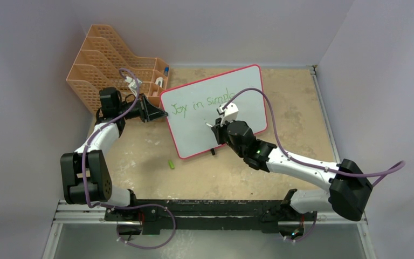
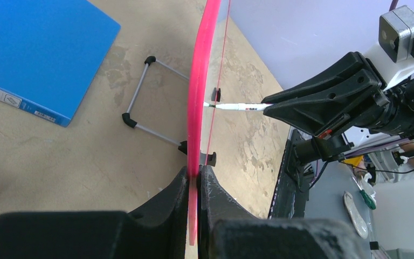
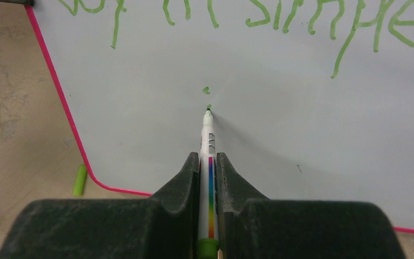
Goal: Write a sentence on the whiteboard
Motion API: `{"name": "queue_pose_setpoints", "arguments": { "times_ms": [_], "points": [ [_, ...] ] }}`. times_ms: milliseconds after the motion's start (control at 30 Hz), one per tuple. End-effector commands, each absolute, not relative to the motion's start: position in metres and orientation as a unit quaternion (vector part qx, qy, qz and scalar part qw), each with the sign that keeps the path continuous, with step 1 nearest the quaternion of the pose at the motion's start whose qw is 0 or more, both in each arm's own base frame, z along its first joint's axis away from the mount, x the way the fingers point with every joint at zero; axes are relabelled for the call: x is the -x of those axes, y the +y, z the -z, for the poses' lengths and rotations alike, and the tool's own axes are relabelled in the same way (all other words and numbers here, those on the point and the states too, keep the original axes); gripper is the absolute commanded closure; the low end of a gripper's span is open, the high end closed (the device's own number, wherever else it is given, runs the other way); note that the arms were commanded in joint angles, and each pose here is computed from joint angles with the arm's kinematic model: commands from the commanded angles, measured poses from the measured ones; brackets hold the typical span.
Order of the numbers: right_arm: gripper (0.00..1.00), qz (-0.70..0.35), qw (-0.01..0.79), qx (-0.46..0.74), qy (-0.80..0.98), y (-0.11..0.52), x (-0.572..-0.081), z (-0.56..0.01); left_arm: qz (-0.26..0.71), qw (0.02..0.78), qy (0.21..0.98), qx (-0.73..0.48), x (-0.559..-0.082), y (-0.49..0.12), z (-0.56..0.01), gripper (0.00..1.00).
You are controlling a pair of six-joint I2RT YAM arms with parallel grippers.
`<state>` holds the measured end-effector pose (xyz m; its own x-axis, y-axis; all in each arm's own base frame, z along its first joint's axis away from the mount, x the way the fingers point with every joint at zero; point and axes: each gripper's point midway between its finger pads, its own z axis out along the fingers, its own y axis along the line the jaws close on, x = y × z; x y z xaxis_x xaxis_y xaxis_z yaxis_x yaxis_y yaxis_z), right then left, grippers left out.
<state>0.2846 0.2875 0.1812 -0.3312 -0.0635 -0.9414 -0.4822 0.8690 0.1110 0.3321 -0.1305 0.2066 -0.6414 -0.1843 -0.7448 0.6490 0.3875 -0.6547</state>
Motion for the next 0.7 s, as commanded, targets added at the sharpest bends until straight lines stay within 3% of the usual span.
{"name": "queue_pose_setpoints", "arguments": {
  "times_ms": [0, 667],
  "points": [
    [1.00, -0.173, 0.554, 0.172, 0.796, 0.287, -0.290, -0.184, 0.518, 0.419, 0.723, -0.183, -0.337, -0.132, -0.224, 1.00],
    [1.00, -0.168, 0.516, 0.201, 0.815, 0.282, -0.276, -0.163, 0.518, 0.419, 0.722, -0.184, -0.337, -0.132, -0.225, 1.00]
  ]
}}
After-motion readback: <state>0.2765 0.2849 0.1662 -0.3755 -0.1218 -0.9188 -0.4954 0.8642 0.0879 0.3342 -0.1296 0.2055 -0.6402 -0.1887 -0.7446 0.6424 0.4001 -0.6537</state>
